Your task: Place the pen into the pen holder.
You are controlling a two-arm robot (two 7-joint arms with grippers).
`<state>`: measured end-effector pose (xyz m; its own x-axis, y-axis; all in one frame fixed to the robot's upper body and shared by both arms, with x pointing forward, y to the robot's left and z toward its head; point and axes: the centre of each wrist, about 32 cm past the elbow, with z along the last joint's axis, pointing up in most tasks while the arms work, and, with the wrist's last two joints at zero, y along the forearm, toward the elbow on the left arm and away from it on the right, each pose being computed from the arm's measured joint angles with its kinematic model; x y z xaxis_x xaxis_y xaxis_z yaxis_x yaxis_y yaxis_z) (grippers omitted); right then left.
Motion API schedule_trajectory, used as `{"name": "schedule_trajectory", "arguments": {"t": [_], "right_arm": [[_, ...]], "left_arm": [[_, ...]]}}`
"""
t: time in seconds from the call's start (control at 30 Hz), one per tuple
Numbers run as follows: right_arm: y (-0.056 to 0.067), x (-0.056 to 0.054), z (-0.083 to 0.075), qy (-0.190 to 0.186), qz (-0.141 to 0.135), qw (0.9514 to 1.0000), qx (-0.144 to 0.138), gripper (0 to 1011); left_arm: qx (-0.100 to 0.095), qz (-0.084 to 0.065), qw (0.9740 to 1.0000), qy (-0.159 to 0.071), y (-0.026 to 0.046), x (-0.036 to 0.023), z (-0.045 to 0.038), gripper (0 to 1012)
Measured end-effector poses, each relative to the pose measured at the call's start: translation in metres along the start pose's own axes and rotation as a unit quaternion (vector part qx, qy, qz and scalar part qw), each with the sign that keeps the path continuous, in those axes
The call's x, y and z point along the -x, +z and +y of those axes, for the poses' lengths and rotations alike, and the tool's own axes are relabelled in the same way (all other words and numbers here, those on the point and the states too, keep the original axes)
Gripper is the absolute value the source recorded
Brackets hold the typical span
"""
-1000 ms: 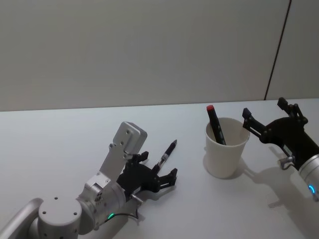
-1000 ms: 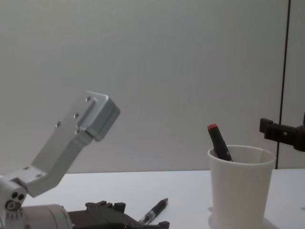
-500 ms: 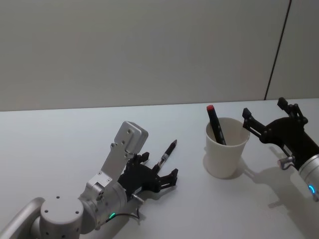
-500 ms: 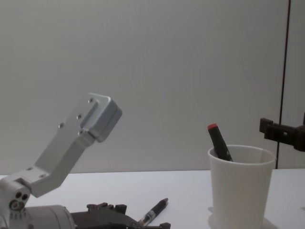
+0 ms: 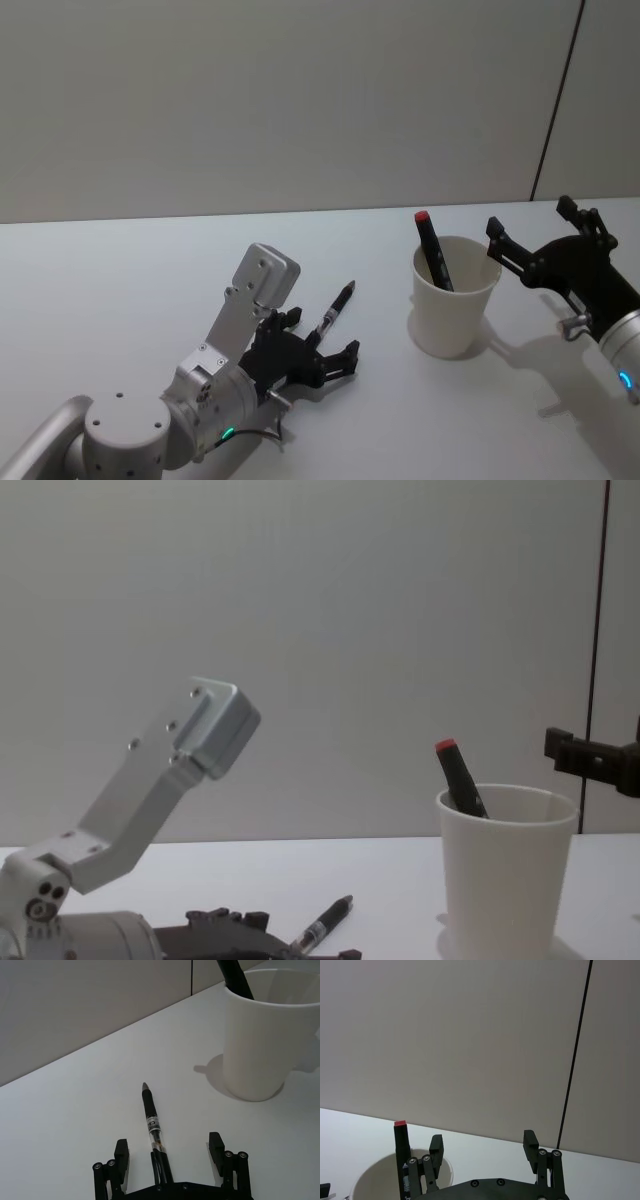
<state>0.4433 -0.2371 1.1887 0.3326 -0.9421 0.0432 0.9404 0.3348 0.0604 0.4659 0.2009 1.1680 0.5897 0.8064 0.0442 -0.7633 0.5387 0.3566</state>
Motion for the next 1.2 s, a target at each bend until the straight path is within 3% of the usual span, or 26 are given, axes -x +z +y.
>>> {"name": "schedule_trajectory", "arguments": {"t": [0.6, 0.83, 1.2], "right_arm": [[0.0000, 0.0000, 0.0000, 0.000, 0.000, 1.0000, 0.000, 1001], [0.0000, 0.0000, 0.0000, 0.000, 0.000, 1.0000, 0.000, 1001], [0.0000, 0.0000, 0.0000, 0.000, 0.000, 1.0000, 0.000, 1001]], "left_arm": [[-0.002, 0.006, 1.0000, -0.004, 0.0002, 0.0004, -0.0013, 986], [-0.003, 0.007, 1.0000, -0.004, 0.0003, 0.0003, -0.0015, 836], [-0.003, 0.008, 1.0000, -0.005, 0.0002, 0.0005, -0.0017, 484]]}}
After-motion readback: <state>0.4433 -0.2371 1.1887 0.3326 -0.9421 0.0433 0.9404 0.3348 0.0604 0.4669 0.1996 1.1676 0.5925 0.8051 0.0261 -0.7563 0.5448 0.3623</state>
